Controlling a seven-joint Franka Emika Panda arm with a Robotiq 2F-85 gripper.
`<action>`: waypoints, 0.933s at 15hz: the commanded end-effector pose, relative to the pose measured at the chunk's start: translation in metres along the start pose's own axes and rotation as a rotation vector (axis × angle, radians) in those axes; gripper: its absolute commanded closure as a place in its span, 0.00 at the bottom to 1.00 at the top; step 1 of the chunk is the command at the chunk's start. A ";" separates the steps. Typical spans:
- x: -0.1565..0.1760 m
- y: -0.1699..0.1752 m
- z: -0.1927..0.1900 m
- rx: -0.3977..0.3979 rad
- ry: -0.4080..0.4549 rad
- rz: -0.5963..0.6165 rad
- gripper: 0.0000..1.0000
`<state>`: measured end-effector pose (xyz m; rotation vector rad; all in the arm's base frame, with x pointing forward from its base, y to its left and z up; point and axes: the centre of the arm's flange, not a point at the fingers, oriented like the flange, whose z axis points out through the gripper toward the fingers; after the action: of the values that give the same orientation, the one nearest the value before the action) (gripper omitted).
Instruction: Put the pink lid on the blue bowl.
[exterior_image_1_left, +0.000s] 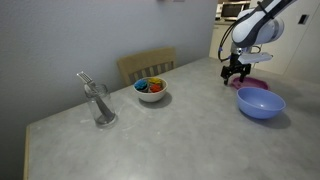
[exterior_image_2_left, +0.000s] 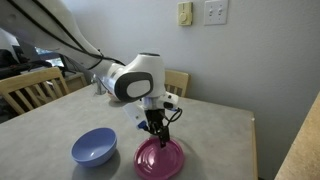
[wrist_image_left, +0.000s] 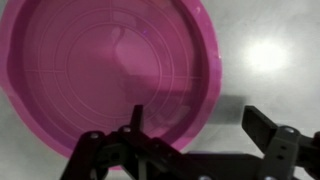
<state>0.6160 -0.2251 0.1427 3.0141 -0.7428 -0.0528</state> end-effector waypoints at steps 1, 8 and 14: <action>0.001 0.004 0.009 0.027 -0.034 0.022 0.00; 0.000 0.000 0.010 0.030 -0.039 0.018 0.31; 0.001 -0.003 0.004 0.032 -0.043 0.002 0.74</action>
<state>0.6209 -0.2216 0.1456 3.0299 -0.7582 -0.0724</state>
